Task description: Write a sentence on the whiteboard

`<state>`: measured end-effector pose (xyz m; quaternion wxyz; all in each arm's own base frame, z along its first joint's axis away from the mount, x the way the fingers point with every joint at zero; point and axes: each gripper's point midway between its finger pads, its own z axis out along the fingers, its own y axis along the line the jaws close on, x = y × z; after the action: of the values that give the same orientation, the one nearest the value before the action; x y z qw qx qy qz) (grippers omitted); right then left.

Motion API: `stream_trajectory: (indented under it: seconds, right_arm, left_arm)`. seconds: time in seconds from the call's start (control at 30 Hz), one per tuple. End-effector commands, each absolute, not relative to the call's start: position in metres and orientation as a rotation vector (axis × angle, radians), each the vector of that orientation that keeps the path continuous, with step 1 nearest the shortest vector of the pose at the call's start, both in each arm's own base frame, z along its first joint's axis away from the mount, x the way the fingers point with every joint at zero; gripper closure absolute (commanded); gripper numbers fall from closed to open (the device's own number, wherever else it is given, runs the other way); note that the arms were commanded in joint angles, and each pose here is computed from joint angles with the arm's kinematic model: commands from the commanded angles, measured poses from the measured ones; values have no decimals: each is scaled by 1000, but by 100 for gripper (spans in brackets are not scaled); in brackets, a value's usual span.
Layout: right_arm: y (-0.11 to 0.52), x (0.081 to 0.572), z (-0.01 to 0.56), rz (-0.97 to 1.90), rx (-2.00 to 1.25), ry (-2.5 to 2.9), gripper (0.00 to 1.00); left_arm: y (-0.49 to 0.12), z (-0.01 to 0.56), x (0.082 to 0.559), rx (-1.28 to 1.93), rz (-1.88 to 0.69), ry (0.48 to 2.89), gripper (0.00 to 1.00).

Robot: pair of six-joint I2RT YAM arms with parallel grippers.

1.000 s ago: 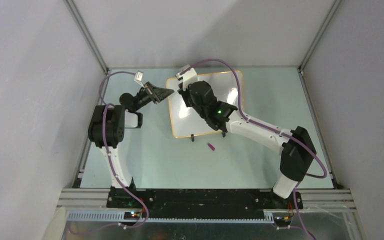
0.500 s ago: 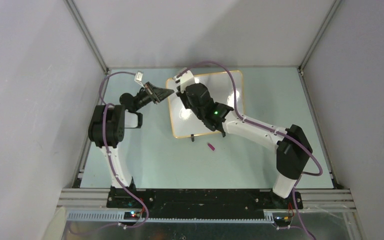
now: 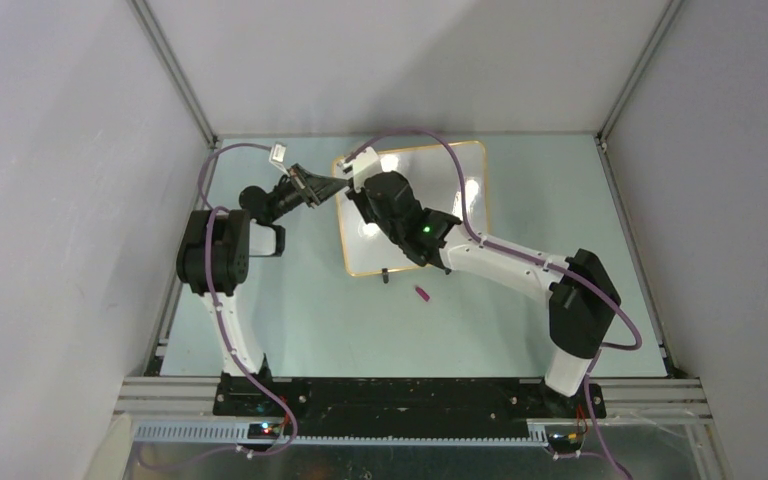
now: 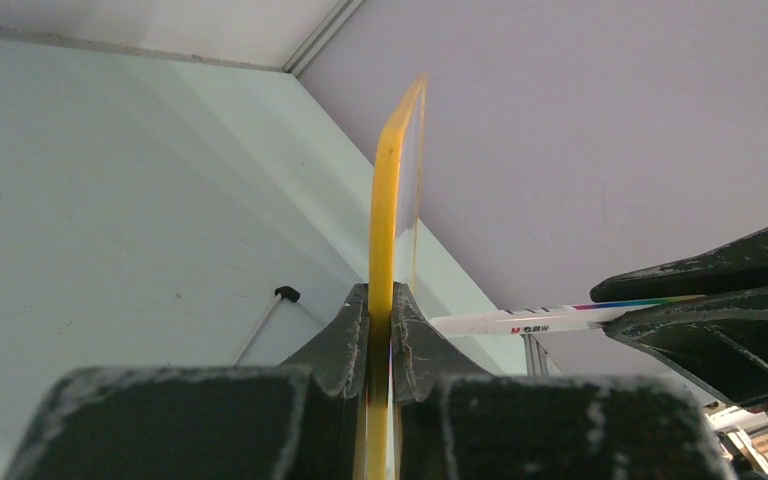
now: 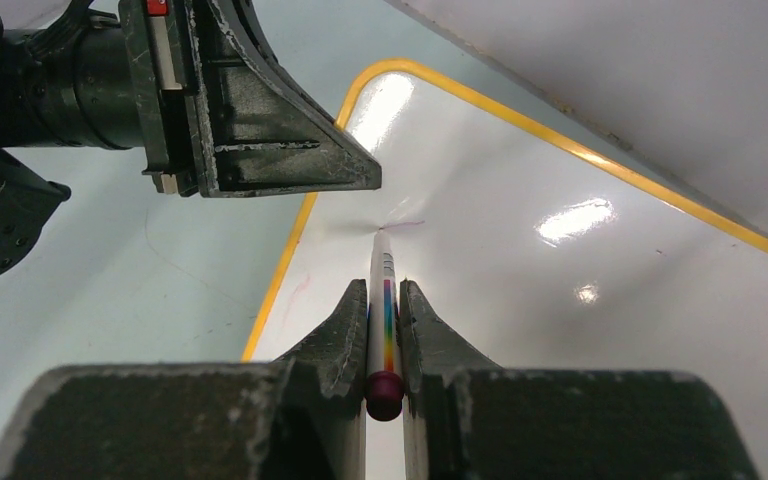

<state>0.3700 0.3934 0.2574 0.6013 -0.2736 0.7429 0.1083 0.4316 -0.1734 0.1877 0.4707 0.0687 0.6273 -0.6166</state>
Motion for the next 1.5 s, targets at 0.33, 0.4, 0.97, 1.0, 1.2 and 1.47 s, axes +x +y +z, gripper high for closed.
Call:
stream_trajectory:
  seconds: [0.33,0.4,0.97,1.0,1.2,1.47]
  right_arm:
    - [380,365,261,206,-638,1733,100]
    - [377,365,259,200,-633,1737,100]
    - [356,361,248,182,-622,1771,100]
    - [358,359,248,187,-628,1770,100]
    - [367,353,246,202,-658,1759,100]
    - [380,346,247,228,-690,1734,100]
  left_arm:
    - [-186,179,419,291,-1518,1543,100]
    - [-186,179,418,292,-1518,1543,100]
    - [-186,179,418,294,-1518,1542,100]
    - [-186,178,418,292,-1518,1544,100]
    - [-186,179,419,293,-1520,1543,100]
    - [-187,178,419,293,-1522,1544,100]
